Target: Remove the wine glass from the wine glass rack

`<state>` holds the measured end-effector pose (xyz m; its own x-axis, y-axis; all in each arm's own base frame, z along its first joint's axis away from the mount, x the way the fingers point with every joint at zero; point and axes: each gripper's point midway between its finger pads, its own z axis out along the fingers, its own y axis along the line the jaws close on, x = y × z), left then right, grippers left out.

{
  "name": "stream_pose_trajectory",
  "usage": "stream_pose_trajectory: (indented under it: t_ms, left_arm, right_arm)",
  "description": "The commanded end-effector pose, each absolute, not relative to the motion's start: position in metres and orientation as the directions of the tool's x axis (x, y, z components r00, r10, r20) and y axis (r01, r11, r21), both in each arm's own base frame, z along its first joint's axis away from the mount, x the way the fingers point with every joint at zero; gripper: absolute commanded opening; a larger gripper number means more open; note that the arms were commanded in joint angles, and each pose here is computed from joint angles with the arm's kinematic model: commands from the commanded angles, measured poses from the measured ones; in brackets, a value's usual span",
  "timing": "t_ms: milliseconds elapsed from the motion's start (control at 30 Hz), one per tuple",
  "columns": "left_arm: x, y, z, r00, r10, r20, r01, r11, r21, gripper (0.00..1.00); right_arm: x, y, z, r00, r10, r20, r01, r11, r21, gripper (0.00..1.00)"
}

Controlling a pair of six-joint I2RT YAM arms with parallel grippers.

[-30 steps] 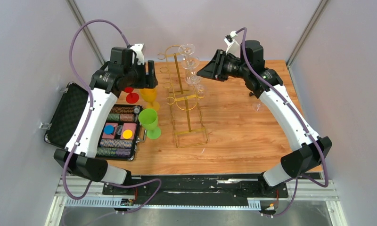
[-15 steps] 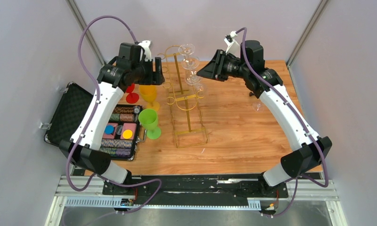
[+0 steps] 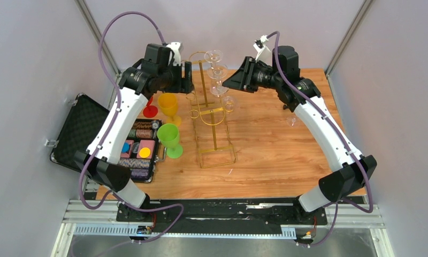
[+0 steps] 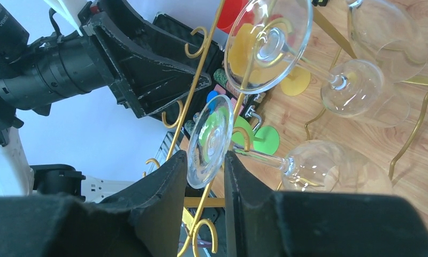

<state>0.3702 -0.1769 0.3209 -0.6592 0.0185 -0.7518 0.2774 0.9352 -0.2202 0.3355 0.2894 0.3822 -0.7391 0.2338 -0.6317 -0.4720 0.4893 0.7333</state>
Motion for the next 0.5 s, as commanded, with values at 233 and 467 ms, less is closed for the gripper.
stream_pose_trajectory:
  t_ms: [233,467]
  left_arm:
    - [0.37,-0.184,0.336,-0.629,0.015,-0.777,0.286,0.934,-0.213,0.79]
    - [0.37,-0.182,0.335,-0.628,0.02,-0.778,0.283,0.937,-0.204,0.79]
  right_arm:
    - [0.322,0.304,0.412,-0.716,0.233,-0.658,-0.542,0.408,0.735,0.29]
    - [0.326,0.306,0.405,-0.73,0.23,-0.643,-0.526,0.412,0.744,0.25]
